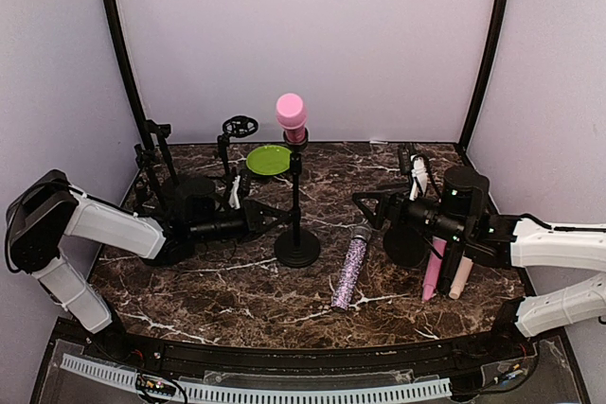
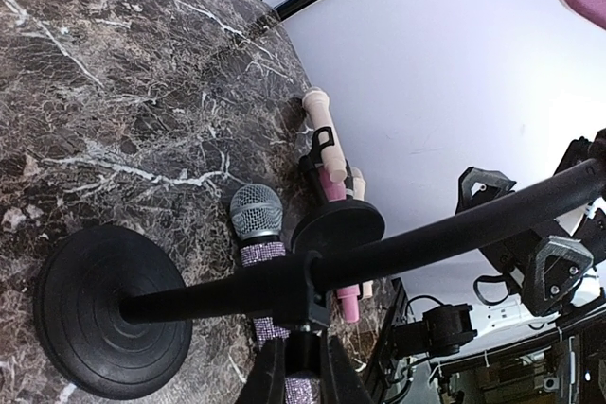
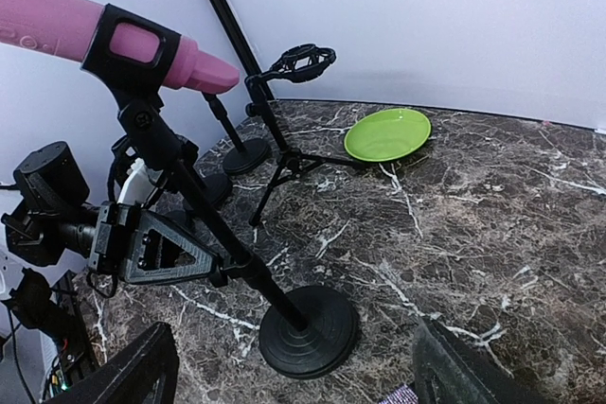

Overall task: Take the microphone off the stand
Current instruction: Unscrew the knob on the microphone stand.

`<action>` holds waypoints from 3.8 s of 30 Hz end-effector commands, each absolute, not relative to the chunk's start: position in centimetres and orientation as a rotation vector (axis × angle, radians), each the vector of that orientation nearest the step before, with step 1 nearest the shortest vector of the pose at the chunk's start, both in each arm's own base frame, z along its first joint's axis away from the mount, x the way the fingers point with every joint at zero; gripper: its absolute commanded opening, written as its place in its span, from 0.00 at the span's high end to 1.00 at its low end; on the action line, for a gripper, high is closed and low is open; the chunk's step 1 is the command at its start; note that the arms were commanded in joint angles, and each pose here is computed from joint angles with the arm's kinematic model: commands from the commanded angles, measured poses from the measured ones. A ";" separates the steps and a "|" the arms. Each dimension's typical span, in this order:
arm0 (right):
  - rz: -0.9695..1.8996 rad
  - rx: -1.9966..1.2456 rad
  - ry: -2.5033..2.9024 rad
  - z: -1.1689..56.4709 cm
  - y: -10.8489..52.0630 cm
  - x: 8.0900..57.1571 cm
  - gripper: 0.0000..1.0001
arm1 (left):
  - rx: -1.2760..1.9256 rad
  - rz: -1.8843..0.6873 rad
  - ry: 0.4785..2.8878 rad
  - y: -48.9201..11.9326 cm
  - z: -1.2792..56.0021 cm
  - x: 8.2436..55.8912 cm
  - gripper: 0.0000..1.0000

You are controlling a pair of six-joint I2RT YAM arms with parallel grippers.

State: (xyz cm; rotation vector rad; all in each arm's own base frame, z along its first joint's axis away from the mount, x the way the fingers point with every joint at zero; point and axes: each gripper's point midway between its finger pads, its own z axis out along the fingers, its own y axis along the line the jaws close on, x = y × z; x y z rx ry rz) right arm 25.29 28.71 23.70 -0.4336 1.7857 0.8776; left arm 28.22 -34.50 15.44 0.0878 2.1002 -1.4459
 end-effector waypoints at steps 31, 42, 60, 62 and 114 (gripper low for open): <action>0.899 -0.416 1.737 25.6 29.2 25.5 0.14 | 0.564 -0.726 1.954 -31.6 17.2 28.9 0.52; 0.888 -0.412 1.742 25.4 28.9 25.5 0.13 | 0.781 -0.235 1.782 -32.4 17.4 28.2 0.44; 0.876 -0.412 1.748 25.3 29.0 25.7 0.13 | 1.039 -0.096 1.614 -35.3 17.7 28.2 0.37; 0.877 -0.414 1.749 25.3 29.0 25.7 0.13 | 1.055 -0.097 1.610 -35.6 17.5 28.2 0.37; 0.893 -0.422 1.748 25.4 29.2 25.6 0.13 | 0.753 -0.818 1.961 -34.8 14.6 27.0 0.79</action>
